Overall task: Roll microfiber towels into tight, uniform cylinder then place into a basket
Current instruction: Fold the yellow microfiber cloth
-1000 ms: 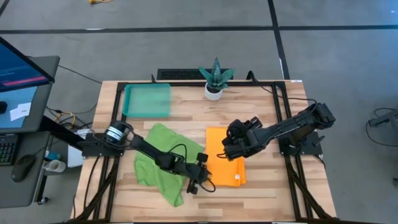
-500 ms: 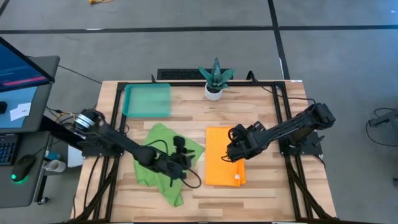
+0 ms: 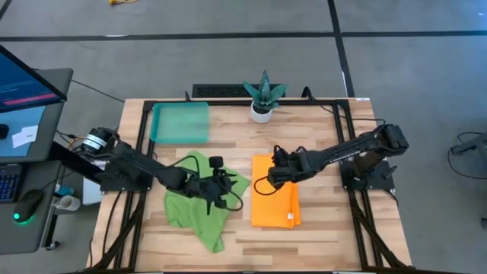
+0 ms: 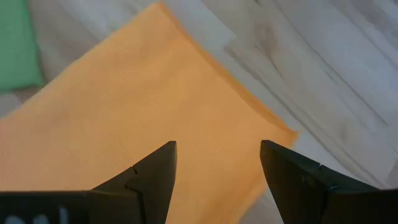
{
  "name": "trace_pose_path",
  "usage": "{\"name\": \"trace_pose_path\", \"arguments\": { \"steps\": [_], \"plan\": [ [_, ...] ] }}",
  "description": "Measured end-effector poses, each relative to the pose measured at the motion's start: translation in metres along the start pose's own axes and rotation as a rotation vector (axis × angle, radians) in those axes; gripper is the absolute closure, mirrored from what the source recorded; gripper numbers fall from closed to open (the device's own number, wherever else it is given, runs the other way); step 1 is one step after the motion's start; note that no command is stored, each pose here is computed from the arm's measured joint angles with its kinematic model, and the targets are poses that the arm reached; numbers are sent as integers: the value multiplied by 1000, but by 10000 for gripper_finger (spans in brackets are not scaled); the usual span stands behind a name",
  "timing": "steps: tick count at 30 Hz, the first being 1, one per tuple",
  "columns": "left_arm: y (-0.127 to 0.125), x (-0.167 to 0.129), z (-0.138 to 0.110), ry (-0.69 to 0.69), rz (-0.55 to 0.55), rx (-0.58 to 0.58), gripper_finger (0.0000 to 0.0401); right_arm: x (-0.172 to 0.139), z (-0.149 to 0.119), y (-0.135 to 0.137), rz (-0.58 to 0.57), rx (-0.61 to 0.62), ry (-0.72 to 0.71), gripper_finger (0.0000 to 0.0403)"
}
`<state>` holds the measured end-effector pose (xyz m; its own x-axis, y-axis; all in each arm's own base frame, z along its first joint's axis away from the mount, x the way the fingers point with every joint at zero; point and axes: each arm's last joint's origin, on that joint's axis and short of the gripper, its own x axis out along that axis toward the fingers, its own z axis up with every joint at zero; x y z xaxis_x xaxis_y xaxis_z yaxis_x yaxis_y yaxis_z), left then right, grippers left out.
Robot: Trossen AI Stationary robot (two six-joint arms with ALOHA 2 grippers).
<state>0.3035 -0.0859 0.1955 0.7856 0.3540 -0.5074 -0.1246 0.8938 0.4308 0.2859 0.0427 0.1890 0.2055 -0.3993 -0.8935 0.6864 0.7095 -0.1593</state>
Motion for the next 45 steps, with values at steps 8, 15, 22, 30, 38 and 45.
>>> {"name": "trace_pose_path", "arguments": {
  "steps": [8, 15, 22, 30, 38, 45],
  "plan": [
    [24, 9, 9, -70, 14, -55, 310, 2, 3, -1, 6, 23, -3, 148],
    [30, 14, 7, -57, -65, -123, 310, 14, -2, -3, 19, 22, -14, 148],
    [30, 14, 6, -53, -68, -129, 310, 20, -1, -7, 22, 34, 5, 148],
    [30, 15, 3, -17, -71, -126, 310, 33, -5, -11, 42, 30, 2, 148],
    [30, 15, 2, -13, -71, -125, 310, 46, -10, -19, 67, 60, 59, 148],
    [30, 15, 2, -12, -70, -126, 310, 54, -18, -26, 57, 93, 104, 148]
  ]
}}
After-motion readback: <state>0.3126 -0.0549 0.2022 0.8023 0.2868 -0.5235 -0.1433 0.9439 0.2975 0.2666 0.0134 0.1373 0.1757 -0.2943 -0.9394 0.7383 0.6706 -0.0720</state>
